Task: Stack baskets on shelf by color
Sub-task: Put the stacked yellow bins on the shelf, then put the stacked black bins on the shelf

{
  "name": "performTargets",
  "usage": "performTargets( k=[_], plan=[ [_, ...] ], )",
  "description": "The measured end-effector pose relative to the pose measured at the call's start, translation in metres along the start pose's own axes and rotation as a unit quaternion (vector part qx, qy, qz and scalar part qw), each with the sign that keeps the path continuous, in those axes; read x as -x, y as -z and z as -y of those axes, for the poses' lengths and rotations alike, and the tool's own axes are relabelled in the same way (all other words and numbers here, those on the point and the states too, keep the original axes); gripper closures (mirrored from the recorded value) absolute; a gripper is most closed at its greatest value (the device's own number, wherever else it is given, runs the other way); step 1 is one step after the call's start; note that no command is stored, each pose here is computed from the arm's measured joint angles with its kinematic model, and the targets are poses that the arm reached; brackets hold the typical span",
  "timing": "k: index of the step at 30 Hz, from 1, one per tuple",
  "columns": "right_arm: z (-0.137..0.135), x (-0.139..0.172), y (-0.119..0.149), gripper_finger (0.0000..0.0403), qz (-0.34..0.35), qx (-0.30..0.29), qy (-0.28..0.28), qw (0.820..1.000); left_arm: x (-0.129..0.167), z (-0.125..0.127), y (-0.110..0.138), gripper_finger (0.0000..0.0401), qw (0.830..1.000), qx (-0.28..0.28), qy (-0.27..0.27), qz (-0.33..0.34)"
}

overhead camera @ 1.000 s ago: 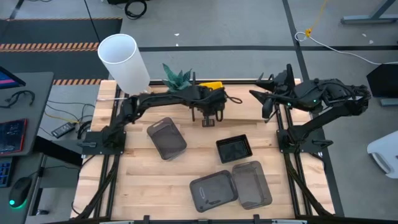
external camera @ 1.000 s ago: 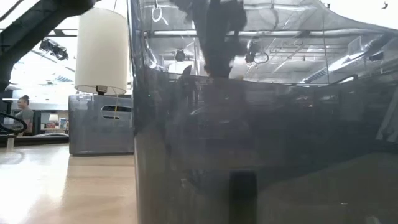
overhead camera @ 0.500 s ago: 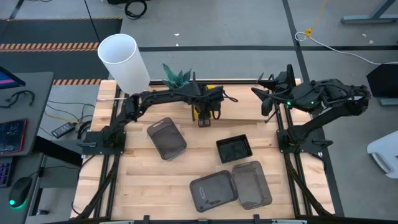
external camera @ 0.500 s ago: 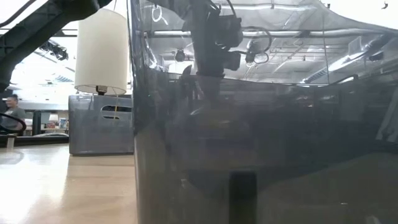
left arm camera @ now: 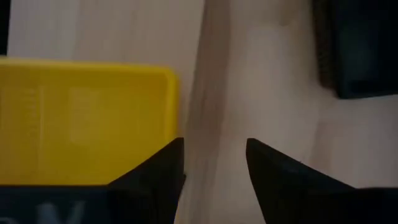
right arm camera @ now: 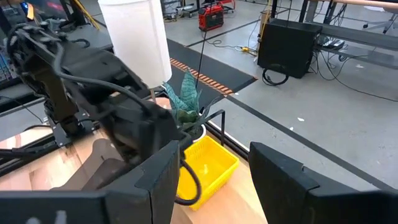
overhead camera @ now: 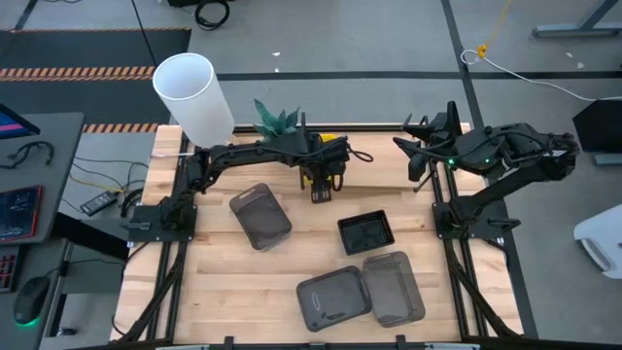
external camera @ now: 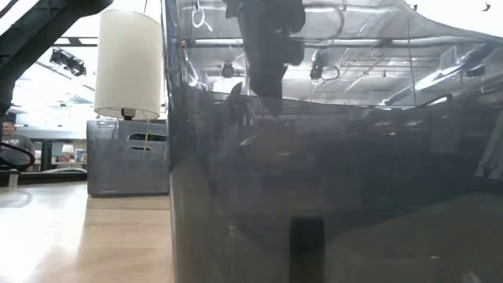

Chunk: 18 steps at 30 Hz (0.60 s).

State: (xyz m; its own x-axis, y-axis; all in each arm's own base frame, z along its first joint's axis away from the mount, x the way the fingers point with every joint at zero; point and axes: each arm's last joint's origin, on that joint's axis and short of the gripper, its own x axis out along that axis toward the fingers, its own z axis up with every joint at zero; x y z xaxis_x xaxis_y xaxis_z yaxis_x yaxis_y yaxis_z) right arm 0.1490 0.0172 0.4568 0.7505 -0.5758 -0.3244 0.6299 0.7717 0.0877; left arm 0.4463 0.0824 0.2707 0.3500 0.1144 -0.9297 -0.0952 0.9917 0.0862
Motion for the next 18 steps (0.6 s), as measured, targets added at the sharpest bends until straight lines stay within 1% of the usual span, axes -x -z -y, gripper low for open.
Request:
performTargets(
  k=[3,6,9,11,12,14,18],
  plan=[
    [-0.001,-0.001,0.002,0.0206,-0.002,0.004,0.001,1.000,0.008,0.015,-0.002,0.0228,1.000,-0.010,0.007,0.013],
    [-0.002,-0.004,0.006,0.0206,-0.009,0.009,0.002,1.000,0.009,0.038,-0.006,0.0234,0.998,-0.023,0.043,0.030],
    [-0.004,-0.006,0.010,0.0206,-0.022,0.009,-0.013,1.000,0.007,0.061,-0.015,0.0241,0.994,-0.002,0.082,0.068],
    [-0.006,-0.005,0.011,0.0206,-0.030,0.010,-0.029,0.999,0.004,0.074,-0.019,0.0247,0.992,0.016,0.093,0.085],
    [-0.007,-0.005,0.012,0.0206,-0.033,0.011,-0.037,0.999,0.001,0.080,-0.021,0.0250,0.991,0.017,0.096,0.090],
    [-0.008,-0.003,0.012,0.0206,-0.036,0.014,-0.049,0.998,0.001,0.093,-0.025,0.0257,0.988,-0.006,0.104,0.117],
    [-0.010,0.003,0.013,0.0206,-0.036,0.022,-0.072,0.997,-0.001,0.121,-0.023,0.0272,0.982,-0.098,0.111,0.118]
  ],
)
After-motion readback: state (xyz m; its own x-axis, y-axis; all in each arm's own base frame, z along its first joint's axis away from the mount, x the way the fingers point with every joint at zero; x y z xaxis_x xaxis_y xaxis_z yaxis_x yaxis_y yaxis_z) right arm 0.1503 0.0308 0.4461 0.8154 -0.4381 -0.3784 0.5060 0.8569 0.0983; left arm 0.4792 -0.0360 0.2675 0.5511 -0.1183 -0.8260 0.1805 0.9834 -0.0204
